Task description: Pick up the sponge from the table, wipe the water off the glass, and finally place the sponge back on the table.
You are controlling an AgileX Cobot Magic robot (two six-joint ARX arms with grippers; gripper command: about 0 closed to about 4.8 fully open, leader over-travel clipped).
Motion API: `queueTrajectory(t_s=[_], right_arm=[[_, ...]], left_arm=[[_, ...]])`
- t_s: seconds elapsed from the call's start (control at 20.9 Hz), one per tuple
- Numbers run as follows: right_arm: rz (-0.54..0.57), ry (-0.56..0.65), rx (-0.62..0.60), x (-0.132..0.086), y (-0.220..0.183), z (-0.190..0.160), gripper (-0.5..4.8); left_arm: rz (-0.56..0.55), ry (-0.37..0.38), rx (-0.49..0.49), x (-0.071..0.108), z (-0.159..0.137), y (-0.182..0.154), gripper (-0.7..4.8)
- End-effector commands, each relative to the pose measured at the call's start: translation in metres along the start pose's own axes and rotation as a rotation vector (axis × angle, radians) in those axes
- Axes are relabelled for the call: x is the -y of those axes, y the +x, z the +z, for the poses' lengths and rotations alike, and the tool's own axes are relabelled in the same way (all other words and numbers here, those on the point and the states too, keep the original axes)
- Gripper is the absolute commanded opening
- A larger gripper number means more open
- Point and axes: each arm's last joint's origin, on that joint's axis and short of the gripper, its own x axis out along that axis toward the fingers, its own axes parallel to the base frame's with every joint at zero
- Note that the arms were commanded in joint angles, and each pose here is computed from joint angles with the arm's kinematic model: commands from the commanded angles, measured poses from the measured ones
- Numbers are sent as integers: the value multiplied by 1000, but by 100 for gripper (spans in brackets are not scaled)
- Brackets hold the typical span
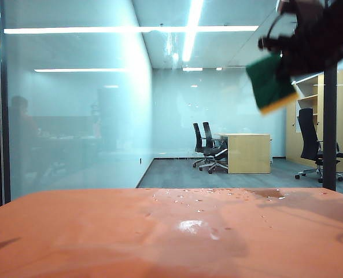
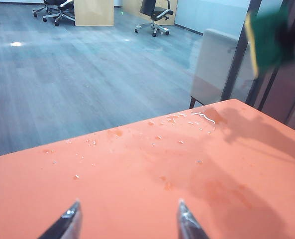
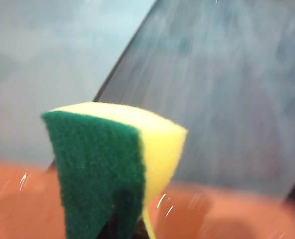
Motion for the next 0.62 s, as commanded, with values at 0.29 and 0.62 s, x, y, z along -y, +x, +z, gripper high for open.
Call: queueTrajectory(t_s=[0.29,0.62], right_arm=[[181,260,-100,-5,-9,-59,-9],[280,314,-288,-34,-13,-82,-9]], left_arm=[[18,12,14,0,2,0,247],[19,12,13,0,2,0,247]])
